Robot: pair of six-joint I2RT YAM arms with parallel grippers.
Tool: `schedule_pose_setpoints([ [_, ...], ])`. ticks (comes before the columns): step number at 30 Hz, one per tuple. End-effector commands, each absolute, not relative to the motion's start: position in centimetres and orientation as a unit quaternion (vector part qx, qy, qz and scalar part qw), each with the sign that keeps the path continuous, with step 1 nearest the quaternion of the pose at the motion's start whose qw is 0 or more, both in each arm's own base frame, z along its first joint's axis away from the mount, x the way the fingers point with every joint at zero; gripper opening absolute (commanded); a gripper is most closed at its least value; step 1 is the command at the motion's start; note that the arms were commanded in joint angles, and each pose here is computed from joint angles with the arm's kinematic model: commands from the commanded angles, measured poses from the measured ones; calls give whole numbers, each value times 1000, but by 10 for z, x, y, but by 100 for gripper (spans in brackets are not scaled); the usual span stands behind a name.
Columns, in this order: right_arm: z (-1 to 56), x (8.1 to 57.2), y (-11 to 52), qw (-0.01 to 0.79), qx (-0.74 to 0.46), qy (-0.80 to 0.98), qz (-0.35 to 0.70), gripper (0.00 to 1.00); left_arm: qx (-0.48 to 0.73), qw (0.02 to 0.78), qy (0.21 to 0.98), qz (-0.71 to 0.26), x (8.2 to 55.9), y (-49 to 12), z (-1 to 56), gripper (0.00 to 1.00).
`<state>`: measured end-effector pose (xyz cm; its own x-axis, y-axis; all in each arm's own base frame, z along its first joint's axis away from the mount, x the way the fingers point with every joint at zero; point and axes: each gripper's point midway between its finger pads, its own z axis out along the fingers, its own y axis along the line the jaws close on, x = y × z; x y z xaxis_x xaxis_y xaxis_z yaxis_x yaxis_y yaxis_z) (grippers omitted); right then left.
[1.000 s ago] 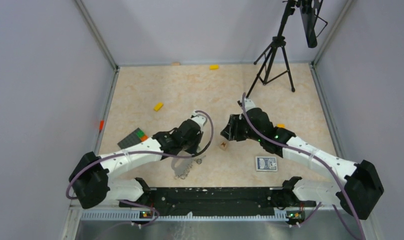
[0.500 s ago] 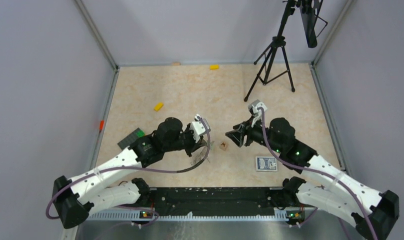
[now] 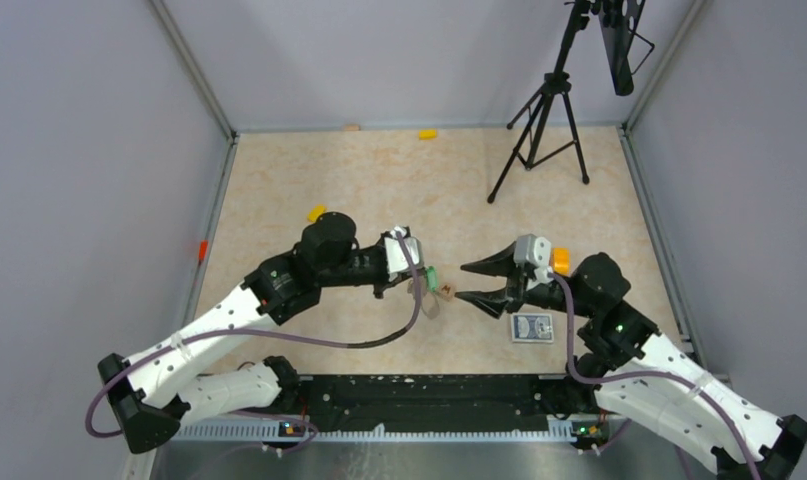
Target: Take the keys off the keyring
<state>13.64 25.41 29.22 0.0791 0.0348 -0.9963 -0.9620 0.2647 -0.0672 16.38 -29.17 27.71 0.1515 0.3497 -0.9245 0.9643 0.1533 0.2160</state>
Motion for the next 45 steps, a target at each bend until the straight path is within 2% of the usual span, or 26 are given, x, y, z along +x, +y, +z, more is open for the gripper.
schedule_pose_setpoints([
  [1, 307, 125, 259, 615, -461, 466, 437, 49, 562, 517, 556, -328, 166, -303, 301, 0],
  [10, 295, 142, 268, 615, -434, 488, 442, 42, 501, 518, 610, -329, 182, -305, 302, 0],
  [15, 288, 150, 269, 621, -416, 497, 441, 49, 503, 520, 606, -332, 181, -306, 304, 0],
  [26, 275, 159, 275, 614, -414, 509, 437, 50, 529, 515, 579, -344, 169, -306, 304, 0],
  [33, 271, 143, 280, 590, -449, 490, 458, 59, 569, 508, 549, -342, 155, -299, 302, 0],
  [45, 271, 129, 282, 571, -496, 464, 461, 62, 613, 477, 510, -369, 130, -297, 300, 0],
])
